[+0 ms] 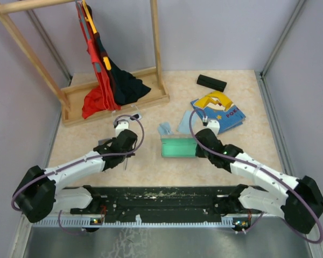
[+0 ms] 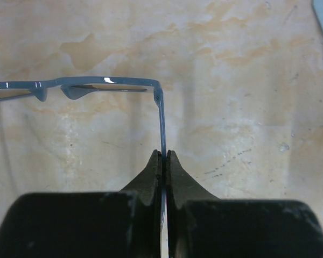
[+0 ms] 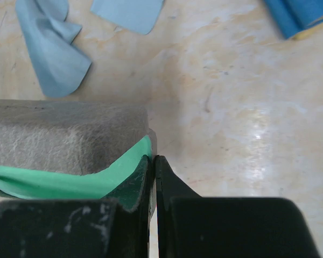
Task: Organize the sunglasses
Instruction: Pick up the sunglasses case at the center of the board, then place the sunglasses at the center of the board, then place the sunglasses case at the center of the board.
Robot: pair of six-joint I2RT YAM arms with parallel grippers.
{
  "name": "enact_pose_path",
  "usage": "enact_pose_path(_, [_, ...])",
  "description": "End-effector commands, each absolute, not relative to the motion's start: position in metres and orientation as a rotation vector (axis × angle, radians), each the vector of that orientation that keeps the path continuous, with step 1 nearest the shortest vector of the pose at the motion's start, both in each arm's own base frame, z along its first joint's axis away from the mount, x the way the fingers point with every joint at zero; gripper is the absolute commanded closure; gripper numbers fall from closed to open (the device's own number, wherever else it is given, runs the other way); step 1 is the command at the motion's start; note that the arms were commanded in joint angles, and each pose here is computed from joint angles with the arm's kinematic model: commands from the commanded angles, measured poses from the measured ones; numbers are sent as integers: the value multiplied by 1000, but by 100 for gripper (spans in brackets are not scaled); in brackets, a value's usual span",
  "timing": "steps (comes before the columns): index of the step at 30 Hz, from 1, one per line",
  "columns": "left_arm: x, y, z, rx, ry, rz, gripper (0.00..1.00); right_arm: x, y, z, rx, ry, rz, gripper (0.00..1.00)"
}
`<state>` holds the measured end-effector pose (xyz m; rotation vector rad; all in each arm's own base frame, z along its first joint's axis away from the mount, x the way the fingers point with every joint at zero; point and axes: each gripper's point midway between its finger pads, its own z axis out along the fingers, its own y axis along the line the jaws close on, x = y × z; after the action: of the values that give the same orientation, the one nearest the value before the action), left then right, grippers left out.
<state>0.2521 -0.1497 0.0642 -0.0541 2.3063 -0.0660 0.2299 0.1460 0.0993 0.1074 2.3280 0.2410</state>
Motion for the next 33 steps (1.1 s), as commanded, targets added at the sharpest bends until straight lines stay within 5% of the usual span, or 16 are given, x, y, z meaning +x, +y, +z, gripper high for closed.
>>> enact_pose_path(1, [261, -132, 64, -160, 2283, -22, 96, 246, 190, 113, 97, 2236, 393, 100])
enact_pose_path(4, [265, -131, 58, -160, 2306, -14, 89, 249, 187, 115, 135, 2215, 390, 100])
enact_pose_path(13, [261, -123, 69, -202, 2308, 17, 33, 253, 135, 139, 241, 2163, 318, 100])
enact_pose_path(23, [273, -163, 157, -134, 2195, -165, 27, 263, 64, 152, 454, 2112, 203, 100])
enact_pose_path(33, [317, -295, 126, 85, 2229, -288, 20, 260, 34, 155, 608, 2053, 231, 100])
